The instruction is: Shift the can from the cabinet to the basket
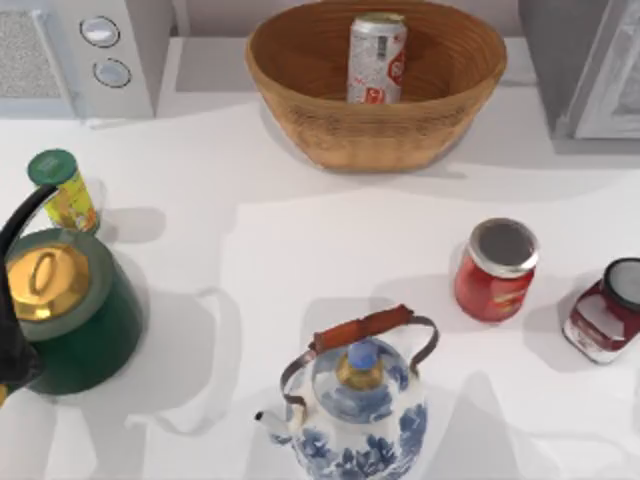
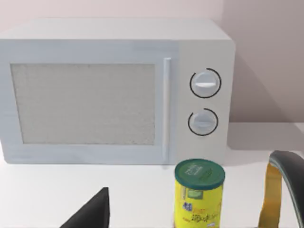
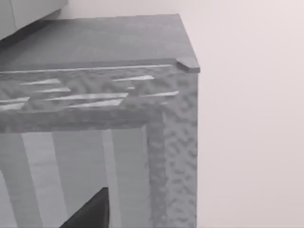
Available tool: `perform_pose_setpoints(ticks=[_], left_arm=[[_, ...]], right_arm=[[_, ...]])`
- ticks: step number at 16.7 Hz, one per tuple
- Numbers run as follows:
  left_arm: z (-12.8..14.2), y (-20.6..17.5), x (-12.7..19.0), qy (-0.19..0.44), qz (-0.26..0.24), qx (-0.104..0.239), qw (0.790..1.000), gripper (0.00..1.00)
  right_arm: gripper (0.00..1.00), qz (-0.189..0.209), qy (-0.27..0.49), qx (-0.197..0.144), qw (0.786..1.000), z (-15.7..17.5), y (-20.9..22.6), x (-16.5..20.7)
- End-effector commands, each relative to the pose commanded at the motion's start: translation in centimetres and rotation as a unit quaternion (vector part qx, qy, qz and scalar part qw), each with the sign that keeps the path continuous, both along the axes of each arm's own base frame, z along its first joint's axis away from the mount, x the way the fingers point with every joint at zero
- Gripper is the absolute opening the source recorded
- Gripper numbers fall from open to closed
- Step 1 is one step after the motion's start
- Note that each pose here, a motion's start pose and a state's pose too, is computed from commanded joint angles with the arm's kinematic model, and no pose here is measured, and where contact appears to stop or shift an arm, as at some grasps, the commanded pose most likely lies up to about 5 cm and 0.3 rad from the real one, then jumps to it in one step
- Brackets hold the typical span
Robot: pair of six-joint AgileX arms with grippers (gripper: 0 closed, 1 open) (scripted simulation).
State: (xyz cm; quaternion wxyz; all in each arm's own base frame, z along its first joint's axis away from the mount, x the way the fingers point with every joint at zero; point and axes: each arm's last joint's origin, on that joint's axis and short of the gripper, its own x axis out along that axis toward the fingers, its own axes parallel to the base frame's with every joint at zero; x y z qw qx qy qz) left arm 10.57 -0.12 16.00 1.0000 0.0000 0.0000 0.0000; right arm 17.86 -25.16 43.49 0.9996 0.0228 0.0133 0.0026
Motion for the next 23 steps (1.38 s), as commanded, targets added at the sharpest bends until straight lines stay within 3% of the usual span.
perform_pose_setpoints(ticks=[3, 6, 14, 18, 23], left_arm=[[0.0, 0.0, 0.0, 0.000, 0.000, 0.000, 1.000, 1.00], [0.0, 0.0, 0.0, 0.000, 0.000, 0.000, 1.000, 1.00], [0.0, 0.0, 0.0, 0.000, 0.000, 0.000, 1.000, 1.00], [0.0, 0.0, 0.0, 0.000, 0.000, 0.000, 1.000, 1.00], [0.0, 0.0, 0.0, 0.000, 0.000, 0.000, 1.000, 1.00]], right_arm=[[1.00, 0.000, -0.005, -0.010, 1.000, 4.8, 2.9, -1.4], [1.00, -0.001, -0.011, -0.020, 1.000, 7.2, 4.9, -2.3], [1.00, -0.003, -0.012, -0.022, 1.000, 7.6, 5.3, -1.9], [1.00, -0.005, -0.014, -0.022, 1.000, 7.8, 7.4, 0.9], [1.00, -0.003, -0.016, -0.021, 1.000, 8.0, 13.3, 5.6]])
